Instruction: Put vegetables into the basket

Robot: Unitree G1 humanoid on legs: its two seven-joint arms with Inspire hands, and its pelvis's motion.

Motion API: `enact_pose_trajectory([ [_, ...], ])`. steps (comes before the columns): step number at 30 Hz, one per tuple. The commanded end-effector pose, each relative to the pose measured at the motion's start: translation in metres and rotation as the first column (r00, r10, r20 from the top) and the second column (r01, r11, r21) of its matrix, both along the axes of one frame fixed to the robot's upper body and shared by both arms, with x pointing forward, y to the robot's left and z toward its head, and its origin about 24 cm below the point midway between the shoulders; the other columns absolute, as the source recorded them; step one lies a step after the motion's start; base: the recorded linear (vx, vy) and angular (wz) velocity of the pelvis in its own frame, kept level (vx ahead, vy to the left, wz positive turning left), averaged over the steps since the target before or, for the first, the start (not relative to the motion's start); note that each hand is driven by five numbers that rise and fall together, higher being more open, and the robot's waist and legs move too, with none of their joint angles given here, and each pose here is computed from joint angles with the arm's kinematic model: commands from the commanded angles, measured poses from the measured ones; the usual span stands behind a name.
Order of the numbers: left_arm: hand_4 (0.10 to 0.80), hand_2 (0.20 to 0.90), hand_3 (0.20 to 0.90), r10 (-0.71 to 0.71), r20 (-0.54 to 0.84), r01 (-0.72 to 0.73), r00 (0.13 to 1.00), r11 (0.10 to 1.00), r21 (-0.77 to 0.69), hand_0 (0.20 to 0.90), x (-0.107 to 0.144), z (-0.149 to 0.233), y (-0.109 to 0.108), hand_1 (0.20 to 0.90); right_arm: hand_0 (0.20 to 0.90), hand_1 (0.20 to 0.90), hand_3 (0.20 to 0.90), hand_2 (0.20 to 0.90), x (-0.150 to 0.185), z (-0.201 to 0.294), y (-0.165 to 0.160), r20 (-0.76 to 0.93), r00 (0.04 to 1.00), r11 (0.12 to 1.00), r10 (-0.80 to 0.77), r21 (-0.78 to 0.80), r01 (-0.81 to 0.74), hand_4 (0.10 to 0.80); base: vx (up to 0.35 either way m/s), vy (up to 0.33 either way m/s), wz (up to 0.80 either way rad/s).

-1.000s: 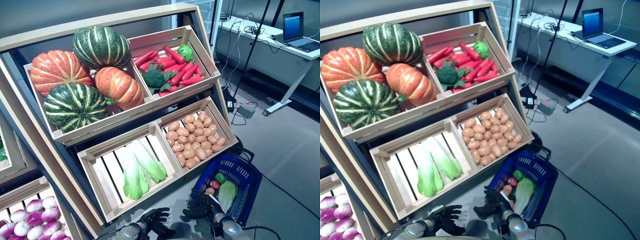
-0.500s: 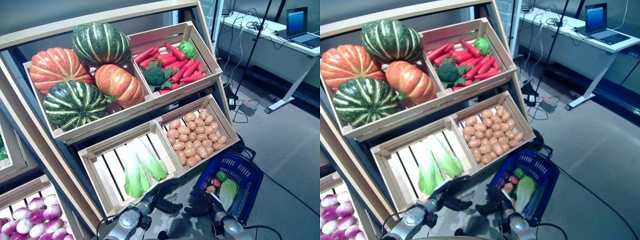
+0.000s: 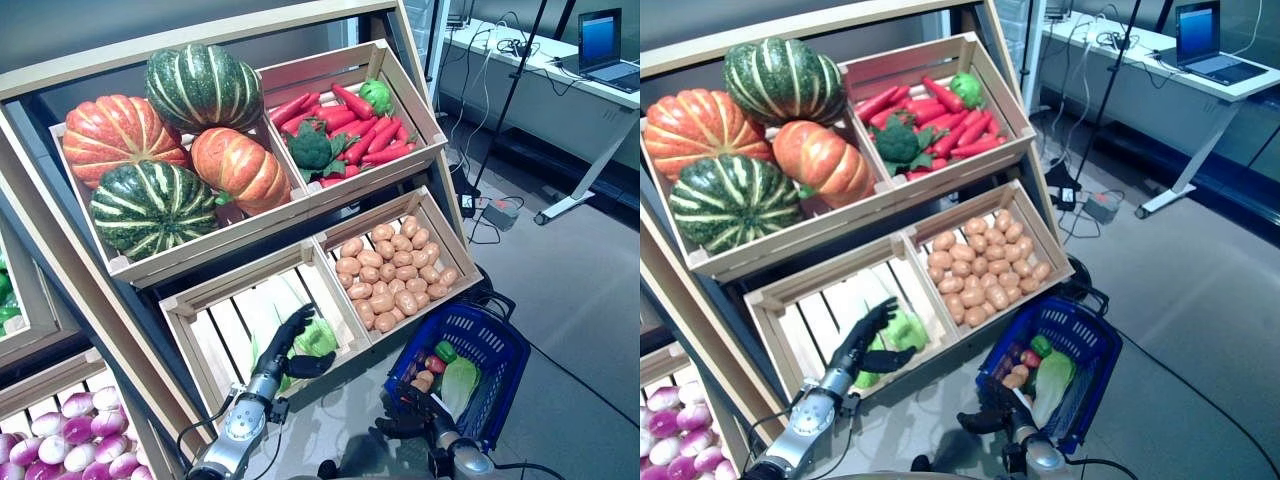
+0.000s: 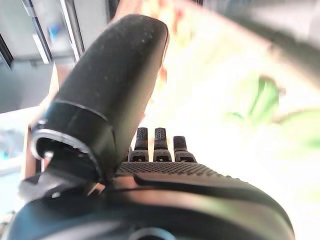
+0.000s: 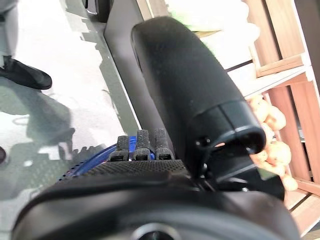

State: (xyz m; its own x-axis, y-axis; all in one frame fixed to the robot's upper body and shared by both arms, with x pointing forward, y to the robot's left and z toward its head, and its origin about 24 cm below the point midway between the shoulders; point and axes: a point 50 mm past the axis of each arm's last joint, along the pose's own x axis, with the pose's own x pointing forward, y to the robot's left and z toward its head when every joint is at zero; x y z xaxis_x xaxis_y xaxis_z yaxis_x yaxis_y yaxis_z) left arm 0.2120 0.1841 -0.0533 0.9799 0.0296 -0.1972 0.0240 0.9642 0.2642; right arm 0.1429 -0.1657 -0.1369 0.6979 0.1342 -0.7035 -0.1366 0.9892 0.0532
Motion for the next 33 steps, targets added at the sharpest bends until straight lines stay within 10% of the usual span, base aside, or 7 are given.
enact_pose_trajectory([
  [1,0.8,0.9,0.9,0.064,0.297,-0.079,0.953,0.996,0.038,0.9,0.044,0.052,0.0,0.9,0.9,0.9,0.9,0.9,0.038,0.023,0.01,0.17,0.985,0.997,-0.036,0.077,0.023,0.8,0.048,0.021,0.02],
  [33,0.8,0.9,0.9,0.696,0.233,-0.708,0.679,0.705,-0.042,0.9,0.115,0.083,0.043,0.9,0.9,0.9,0.9,0.9,0.112,0.072,0.015,0.366,0.929,0.999,0.048,-0.004,-0.05,0.8,-0.018,0.062,-0.07],
])
